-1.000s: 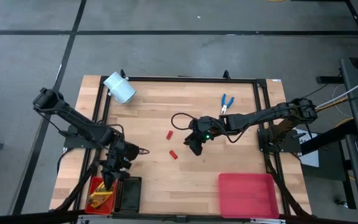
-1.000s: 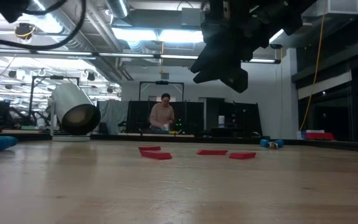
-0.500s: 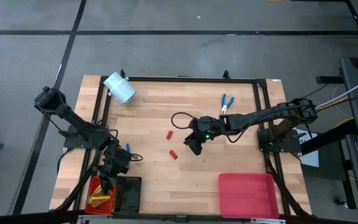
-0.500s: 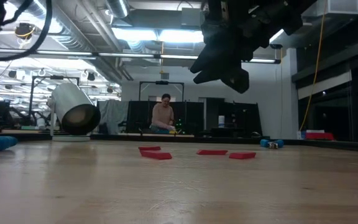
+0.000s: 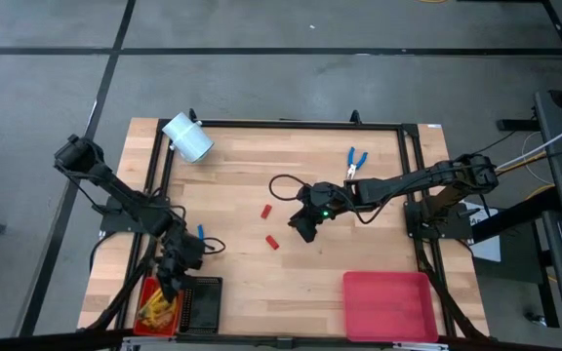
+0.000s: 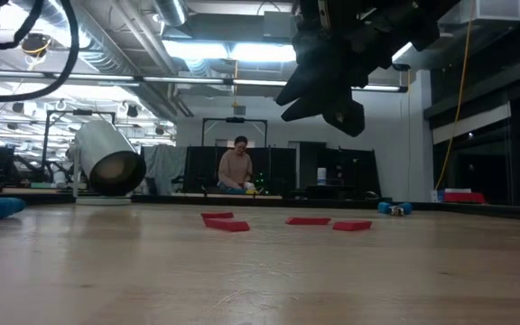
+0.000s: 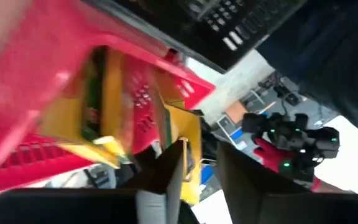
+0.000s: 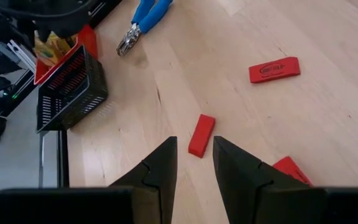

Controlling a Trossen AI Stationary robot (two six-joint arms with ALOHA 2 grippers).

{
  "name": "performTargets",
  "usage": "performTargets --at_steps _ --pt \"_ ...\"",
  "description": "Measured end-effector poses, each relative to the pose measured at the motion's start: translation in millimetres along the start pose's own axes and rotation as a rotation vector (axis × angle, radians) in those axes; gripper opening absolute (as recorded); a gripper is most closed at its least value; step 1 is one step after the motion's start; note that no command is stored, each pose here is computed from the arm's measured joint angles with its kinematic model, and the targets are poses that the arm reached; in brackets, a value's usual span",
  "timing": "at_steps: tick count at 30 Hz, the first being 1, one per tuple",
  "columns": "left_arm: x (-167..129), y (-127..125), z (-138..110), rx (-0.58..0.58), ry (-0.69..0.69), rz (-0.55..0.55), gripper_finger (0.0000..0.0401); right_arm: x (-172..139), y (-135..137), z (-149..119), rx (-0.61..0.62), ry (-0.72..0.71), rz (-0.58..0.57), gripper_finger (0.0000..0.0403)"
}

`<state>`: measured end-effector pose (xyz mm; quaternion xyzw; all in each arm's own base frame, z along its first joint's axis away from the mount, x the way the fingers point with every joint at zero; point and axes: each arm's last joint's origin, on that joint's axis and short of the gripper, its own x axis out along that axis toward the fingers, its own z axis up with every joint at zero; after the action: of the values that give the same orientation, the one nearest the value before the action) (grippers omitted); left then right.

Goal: Pick & Place School Supplies
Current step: Put the yellow crayon box into the red basket, then adjust the baskets on the table

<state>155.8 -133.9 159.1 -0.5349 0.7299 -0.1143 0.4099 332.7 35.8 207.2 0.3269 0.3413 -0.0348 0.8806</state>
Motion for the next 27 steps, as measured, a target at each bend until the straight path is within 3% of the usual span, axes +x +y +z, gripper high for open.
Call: performTargets --at_steps 9,17,27 --pt "-3 13 1 0.054 0.008 0.090 0.0167 0 2 -2 0.030 0.008 0.009 0.0107" --pt "-11 24 6 0.065 -0.004 0.150 0.0171 0 6 -4 0.043 0.009 0.019 0.0107" --pt "-27 26 18 0.108 -0.055 0.106 0.0171 0 5 -4 0.060 -0.001 0.009 0.0107"
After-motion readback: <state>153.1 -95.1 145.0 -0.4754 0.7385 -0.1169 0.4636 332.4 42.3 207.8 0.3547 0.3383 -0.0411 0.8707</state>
